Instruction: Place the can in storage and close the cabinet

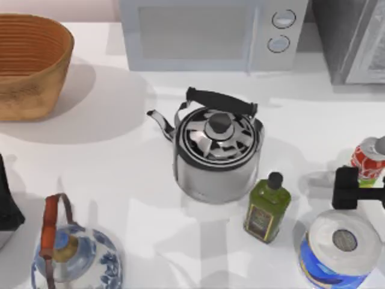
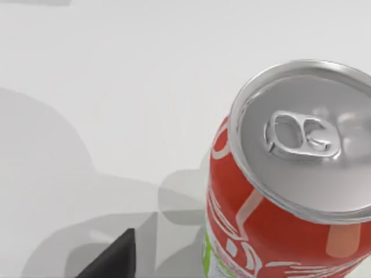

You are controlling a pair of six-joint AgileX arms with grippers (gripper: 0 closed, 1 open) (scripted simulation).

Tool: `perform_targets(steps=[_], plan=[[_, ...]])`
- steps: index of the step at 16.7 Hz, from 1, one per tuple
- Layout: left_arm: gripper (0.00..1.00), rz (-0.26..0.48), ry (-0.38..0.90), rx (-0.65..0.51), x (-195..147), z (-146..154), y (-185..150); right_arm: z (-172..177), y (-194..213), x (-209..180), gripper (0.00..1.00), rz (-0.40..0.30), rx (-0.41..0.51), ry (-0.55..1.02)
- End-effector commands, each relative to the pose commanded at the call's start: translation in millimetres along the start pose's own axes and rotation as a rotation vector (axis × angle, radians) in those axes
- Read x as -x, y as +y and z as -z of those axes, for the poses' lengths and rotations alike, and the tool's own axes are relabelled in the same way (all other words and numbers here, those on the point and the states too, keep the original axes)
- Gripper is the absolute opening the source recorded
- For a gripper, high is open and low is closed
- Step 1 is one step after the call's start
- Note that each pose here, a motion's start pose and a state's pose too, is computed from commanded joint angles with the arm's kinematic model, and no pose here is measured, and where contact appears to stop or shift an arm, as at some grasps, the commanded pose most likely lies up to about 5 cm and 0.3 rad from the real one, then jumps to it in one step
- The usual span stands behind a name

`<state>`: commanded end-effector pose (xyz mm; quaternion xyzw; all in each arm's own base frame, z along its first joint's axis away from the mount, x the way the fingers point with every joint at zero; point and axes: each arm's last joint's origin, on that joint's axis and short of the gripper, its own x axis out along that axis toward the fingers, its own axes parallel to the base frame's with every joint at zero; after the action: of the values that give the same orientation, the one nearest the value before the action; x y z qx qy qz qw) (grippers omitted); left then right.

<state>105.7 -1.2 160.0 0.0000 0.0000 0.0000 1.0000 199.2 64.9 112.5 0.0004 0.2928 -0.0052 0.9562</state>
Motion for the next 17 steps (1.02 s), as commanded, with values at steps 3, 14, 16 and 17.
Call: perform_targets(steps=[3,14,16,17], plan=[[1.00,0.000,0.000,0.000,0,0,0,-3,-1,1,1.00,0.000,-0.005,-0.011],[1.00,0.000,0.000,0.000,0,0,0,-6,-1,-50,1.00,0.001,0.000,-0.001],[1.00,0.000,0.000,0.000,0,0,0,-2,0,-57,1.00,0.001,0.000,-0.001],[1.00,0.000,0.000,0.000,0,0,0,-1,0,-59,1.00,0.000,0.000,0.000]])
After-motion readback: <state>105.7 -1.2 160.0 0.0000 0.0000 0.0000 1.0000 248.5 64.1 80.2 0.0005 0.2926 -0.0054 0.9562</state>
